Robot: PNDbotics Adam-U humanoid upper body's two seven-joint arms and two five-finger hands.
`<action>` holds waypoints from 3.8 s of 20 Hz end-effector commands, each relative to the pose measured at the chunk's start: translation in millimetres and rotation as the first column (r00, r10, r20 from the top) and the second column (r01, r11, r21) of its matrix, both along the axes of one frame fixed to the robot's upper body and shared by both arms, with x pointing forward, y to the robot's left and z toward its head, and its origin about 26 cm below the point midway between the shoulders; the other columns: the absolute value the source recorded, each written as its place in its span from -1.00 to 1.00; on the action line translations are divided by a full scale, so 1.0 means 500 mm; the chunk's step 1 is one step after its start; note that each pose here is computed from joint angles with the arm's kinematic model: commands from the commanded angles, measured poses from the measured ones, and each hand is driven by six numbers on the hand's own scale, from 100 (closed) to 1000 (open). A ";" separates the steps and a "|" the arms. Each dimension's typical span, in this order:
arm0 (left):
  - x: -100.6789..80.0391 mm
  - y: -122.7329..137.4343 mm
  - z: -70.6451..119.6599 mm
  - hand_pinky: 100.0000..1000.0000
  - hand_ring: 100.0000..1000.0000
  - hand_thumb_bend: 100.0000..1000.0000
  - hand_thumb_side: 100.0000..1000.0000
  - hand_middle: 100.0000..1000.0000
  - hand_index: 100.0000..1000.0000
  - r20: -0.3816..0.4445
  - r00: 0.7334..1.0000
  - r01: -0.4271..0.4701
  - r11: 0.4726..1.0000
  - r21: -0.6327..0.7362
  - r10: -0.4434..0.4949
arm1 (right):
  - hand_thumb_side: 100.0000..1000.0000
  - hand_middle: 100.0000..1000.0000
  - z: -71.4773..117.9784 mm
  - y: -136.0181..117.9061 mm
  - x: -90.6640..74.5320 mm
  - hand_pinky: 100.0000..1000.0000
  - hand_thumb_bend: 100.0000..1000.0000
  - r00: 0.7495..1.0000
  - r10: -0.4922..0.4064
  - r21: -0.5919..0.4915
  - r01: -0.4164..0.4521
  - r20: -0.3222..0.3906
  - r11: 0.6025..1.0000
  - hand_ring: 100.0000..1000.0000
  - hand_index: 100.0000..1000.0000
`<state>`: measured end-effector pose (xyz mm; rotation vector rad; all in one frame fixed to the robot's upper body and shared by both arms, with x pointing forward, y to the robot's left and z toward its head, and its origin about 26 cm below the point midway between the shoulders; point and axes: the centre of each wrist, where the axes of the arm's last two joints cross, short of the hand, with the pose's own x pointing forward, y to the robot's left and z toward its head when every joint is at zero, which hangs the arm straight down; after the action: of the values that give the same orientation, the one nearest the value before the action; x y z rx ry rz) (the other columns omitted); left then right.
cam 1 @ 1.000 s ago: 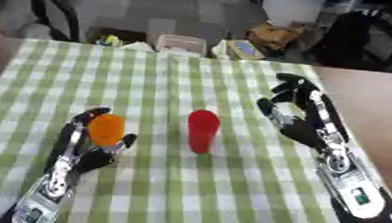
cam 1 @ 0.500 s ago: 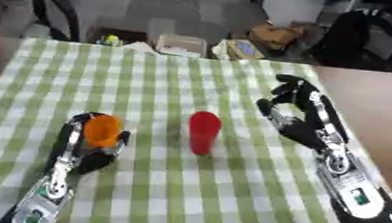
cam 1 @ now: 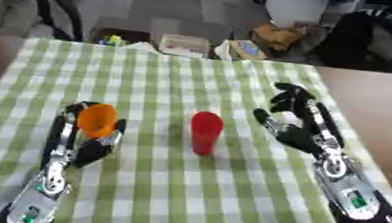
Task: Pour the contents of one cup into another cup.
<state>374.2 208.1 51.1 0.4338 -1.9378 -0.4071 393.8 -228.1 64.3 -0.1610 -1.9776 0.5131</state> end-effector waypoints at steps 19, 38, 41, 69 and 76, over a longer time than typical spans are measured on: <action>-0.017 -0.027 0.072 -0.33 -0.11 -1.00 -0.60 -0.31 0.19 0.072 0.992 0.105 0.994 -0.038 -0.102 | -0.43 0.20 -0.033 0.085 0.032 0.45 0.17 0.990 0.143 -0.091 -0.144 -0.015 0.985 0.27 0.68; -0.024 -0.040 0.086 -0.31 -0.10 -1.00 -0.58 -0.30 0.19 0.080 0.986 0.149 0.988 -0.051 -0.145 | -0.42 0.20 -0.050 0.134 0.038 0.45 0.17 0.980 0.198 -0.120 -0.200 -0.028 0.972 0.28 0.68; -0.024 -0.041 0.088 -0.31 -0.10 -1.00 -0.58 -0.30 0.20 0.082 0.986 0.152 0.987 -0.053 -0.147 | -0.42 0.20 -0.052 0.140 0.039 0.45 0.17 0.979 0.203 -0.123 -0.205 -0.029 0.971 0.27 0.68; -0.024 -0.047 0.093 -0.30 -0.10 -1.00 -0.57 -0.30 0.20 0.086 0.983 0.167 0.985 -0.053 -0.162 | -0.42 0.25 -0.086 0.189 0.052 0.50 0.17 0.983 0.180 -0.177 -0.185 -0.041 0.967 0.34 0.68; -0.024 -0.048 0.095 -0.30 -0.10 -1.00 -0.56 -0.30 0.20 0.087 0.983 0.168 0.984 -0.055 -0.163 | -0.54 0.11 -0.091 0.196 0.054 0.43 0.10 0.986 0.160 -0.173 -0.164 -0.038 0.971 0.20 0.58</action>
<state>361.0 185.2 85.9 0.2596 -2.0291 -0.4364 416.3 -132.4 10.4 -0.0894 -1.9065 0.7898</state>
